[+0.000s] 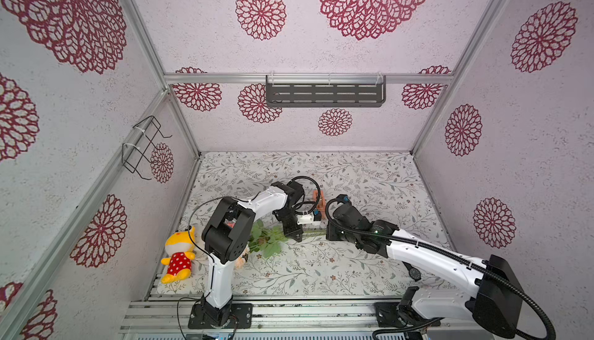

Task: Wrap bouquets with tape
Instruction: Wrap the tape around the bouquet.

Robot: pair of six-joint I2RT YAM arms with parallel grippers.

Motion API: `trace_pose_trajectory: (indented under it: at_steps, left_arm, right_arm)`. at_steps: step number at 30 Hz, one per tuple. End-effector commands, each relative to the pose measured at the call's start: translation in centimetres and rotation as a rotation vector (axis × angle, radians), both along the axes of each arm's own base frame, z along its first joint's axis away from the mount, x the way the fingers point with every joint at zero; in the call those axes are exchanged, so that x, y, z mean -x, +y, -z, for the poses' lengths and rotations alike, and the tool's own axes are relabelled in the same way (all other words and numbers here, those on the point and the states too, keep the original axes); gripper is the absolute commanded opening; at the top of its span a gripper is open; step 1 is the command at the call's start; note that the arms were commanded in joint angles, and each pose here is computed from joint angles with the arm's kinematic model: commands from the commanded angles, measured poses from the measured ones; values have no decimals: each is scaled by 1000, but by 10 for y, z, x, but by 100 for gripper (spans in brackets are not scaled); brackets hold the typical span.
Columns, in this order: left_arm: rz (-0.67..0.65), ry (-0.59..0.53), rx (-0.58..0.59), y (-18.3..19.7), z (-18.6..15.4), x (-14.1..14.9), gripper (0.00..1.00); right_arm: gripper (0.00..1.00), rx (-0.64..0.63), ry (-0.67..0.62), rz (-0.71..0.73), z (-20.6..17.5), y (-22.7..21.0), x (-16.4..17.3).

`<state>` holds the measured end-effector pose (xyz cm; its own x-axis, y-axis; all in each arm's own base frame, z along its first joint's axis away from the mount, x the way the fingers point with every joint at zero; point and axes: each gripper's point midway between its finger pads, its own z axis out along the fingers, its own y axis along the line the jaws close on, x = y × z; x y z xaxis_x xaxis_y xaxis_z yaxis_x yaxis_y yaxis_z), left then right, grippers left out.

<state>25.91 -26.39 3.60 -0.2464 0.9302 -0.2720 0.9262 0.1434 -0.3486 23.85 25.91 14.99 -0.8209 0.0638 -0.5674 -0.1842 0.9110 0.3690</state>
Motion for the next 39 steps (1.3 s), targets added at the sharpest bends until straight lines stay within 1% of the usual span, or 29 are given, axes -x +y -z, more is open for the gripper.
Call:
trace_pose_trajectory:
  at_steps: [1, 5, 8, 11, 15, 17, 18, 21, 26, 27, 29, 30, 32, 34, 35, 36, 38, 39]
  left_arm:
    - [-35, 14, -2, -2, -1, -6, 0]
    - [-49, 19, 22, -5, -7, -13, 0]
    - [-62, 11, 18, -7, -10, -19, 0]
    - [-71, 6, 3, -7, -10, -23, 0]
    - [-63, 26, 15, -8, -8, -19, 0]
    - [-62, 26, 13, -9, -7, -18, 0]
    - [-63, 26, 8, -7, -5, -18, 0]
    - [-62, 33, 7, -8, -5, -18, 0]
    - [-68, 42, 9, -8, -3, -17, 0]
    - [-68, 43, 3, -7, -3, -18, 0]
    - [-68, 45, 13, -8, -5, -17, 0]
    - [-69, 36, 23, -9, -7, -18, 0]
    - [-68, 30, 32, -10, -9, -17, 0]
    - [-63, 15, 33, -10, -11, -17, 0]
    - [-65, -1, 31, -10, -12, -18, 0]
    - [-62, -10, 34, -9, -12, -18, 0]
    - [-61, -29, 36, -9, -14, -20, 0]
    - [-53, -40, 38, -8, -16, -20, 0]
  right_arm:
    - [0, -17, -13, 22, -5, -2, 6]
    - [0, -14, 1, 26, 1, -6, 13]
    - [0, -19, 1, 28, 3, -8, 17]
    - [0, -47, -26, 35, -4, -7, 18]
    - [0, -65, -54, 42, -12, -7, 17]
    - [0, -93, -82, 36, -22, -4, 14]
    - [0, -93, -93, 31, -27, -3, 13]
    - [0, -38, -112, 45, -34, -10, 9]
    - [0, -3, -92, 52, -21, -15, 11]
    - [0, -16, -91, 45, -17, -13, 12]
    - [6, -50, -90, 22, -7, -9, 15]
    - [7, -60, -103, 3, -4, -6, 15]
    - [17, -42, -116, 22, 3, -12, 14]
    - [21, -1, -171, -14, -5, -13, 9]
    - [30, 24, -209, -46, -13, -12, 7]
    - [38, 67, -266, -107, -22, -13, 5]
    - [44, 163, -406, -128, -44, -29, -6]
    - [60, 167, -475, -158, -56, -32, -9]
